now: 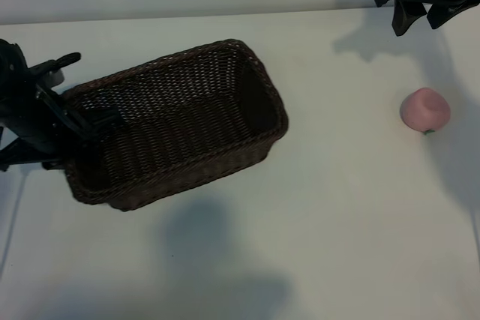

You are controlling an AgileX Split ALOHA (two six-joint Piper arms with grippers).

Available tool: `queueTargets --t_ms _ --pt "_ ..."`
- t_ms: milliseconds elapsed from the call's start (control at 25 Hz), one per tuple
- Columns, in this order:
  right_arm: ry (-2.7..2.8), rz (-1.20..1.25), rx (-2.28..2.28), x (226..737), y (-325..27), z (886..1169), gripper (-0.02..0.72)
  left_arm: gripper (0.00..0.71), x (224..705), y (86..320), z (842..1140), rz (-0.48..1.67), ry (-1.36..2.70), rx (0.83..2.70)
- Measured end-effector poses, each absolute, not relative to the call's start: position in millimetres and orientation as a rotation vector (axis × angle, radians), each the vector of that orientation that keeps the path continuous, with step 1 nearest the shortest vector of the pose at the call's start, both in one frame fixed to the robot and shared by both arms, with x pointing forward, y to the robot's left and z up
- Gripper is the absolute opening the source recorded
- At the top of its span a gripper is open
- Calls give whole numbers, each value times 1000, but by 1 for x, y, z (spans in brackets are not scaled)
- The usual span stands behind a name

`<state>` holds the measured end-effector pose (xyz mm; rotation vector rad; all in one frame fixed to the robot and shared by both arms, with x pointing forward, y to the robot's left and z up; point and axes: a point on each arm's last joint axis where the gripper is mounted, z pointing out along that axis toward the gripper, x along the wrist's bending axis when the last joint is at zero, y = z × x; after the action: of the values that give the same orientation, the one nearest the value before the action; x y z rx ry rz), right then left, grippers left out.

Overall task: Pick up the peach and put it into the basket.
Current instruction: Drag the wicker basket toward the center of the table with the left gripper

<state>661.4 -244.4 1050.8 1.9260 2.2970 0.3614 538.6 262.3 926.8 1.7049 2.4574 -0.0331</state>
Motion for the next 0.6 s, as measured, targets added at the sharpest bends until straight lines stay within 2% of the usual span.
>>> queueTargets --t_ms 120,600 --pt "2297 361 1926 661 -244 1051 508 164 539 257 935 -63 2374 1699" --pt "2290 362 1935 661 -244 1051 508 163 537 250 958 -86 2193 1755"
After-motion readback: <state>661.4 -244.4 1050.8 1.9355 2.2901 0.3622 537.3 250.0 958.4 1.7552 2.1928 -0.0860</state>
